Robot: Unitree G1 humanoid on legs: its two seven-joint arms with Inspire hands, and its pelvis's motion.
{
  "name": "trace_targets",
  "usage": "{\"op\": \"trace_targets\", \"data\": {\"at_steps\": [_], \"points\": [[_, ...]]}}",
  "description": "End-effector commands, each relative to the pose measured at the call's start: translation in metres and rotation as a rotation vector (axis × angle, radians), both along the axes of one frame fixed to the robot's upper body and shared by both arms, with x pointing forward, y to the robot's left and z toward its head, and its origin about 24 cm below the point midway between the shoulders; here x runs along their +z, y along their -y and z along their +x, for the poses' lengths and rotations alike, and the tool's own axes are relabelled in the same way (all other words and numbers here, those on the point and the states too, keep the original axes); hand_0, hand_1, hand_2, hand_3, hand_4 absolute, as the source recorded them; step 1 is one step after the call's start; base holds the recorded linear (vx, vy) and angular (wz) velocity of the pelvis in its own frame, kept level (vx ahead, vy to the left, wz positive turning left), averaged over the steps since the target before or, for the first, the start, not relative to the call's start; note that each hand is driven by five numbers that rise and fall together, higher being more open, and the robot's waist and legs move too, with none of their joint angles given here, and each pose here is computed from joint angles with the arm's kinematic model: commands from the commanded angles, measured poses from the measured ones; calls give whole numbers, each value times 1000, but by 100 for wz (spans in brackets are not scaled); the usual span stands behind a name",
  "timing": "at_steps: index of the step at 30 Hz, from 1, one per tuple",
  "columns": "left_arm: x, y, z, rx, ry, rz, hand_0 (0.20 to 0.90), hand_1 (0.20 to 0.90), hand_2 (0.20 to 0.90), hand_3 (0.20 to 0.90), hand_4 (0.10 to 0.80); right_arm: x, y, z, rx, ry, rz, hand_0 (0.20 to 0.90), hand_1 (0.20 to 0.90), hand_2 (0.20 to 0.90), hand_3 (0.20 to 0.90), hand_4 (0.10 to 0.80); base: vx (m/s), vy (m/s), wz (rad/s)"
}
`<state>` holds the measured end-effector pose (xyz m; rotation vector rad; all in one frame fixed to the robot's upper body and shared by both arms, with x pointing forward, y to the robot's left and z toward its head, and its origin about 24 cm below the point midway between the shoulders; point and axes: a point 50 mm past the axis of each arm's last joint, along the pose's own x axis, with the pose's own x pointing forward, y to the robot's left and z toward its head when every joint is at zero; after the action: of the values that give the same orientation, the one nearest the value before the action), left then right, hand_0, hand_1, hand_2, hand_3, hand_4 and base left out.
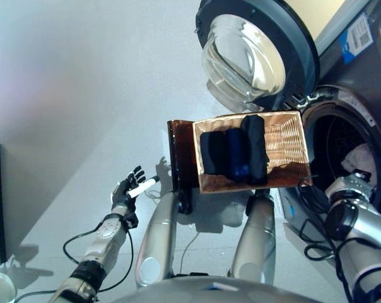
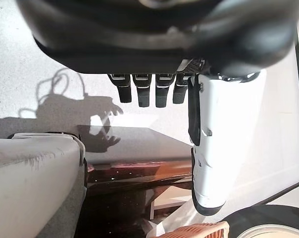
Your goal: Pick up the clothes and place them into the washing machine
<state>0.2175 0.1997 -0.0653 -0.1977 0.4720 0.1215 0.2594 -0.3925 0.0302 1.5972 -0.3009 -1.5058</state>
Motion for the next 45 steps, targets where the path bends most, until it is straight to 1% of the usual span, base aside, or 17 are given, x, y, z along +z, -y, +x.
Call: {"op": "trace_targets", "data": {"at_steps": [1,7,11,13,15,17,21,22,23,24,25,27,30,31,38,41,45], "points": [[7,-27,-6,64,32,51,900,900,900,900,800,27,32,-19,-115,-20,-146,900,900,900,900,800,0,0,0],[8,-27,-6,64,37,48,900,900,900,900,800,26,25,-11,-94,8,-144,900,900,900,900,800,0,0,0],[10,-30,-7,70,51,51,900,900,900,900,800,35,16,9,70,-17,-271,900,900,900,900,800,0,0,0],[11,-30,-7,68,58,53,900,900,900,900,800,30,12,11,162,-82,-320,900,900,900,900,800,-15,-7,-1],[13,-33,-4,59,66,65,900,900,900,900,800,20,8,12,318,-224,-376,900,900,900,900,800,-14,-9,-2],[12,-33,-5,54,69,65,900,900,900,900,800,14,2,14,403,-294,-416,900,900,900,900,800,-18,-27,-4],[11,-33,-4,43,66,68,900,900,900,900,800,-11,-20,18,560,-361,-424,900,900,900,900,800,-4,-35,-4],[11,-34,-4,43,69,72,900,900,900,900,800,-21,-32,20,673,-445,-472,900,900,900,900,800,0,0,0],[11,-34,-5,44,68,73,900,900,900,900,800,-21,-33,20,675,-446,-471,900,900,900,900,800,8,-24,-3],[11,-34,-4,45,71,74,900,900,900,900,800,-28,-40,21,784,-534,-533,900,900,900,900,800,0,0,0],[11,-35,-4,44,71,83,900,900,900,900,800,-31,-43,20,822,-575,-555,900,900,900,900,800,-9,-33,2],[12,-36,-2,37,81,100,900,900,900,900,800,-40,-60,25,1052,-761,-713,900,900,900,900,800,-12,-40,6],[17,-37,2,49,115,106,900,900,900,900,800,-47,-89,36,1214,-825,-853,900,900,900,900,800,-2,-12,1],[17,-37,2,53,112,110,900,900,900,900,800,-51,-93,35,1238,-834,-855,900,900,900,900,800,0,0,0],[16,-33,7,71,124,118,900,900,900,900,800,-55,-139,49,1472,-978,-1147,900,900,900,900,800,0,0,0],[18,-32,8,71,139,122,900,900,900,900,800,-55,-142,50,1490,-1043,-1198,900,900,900,900,800,-3,-1,1],[25,-30,11,51,171,133,900,900,900,900,800,-52,-131,51,1504,-1224,-1244,900,900,900,900,800,-14,9,13]]}}
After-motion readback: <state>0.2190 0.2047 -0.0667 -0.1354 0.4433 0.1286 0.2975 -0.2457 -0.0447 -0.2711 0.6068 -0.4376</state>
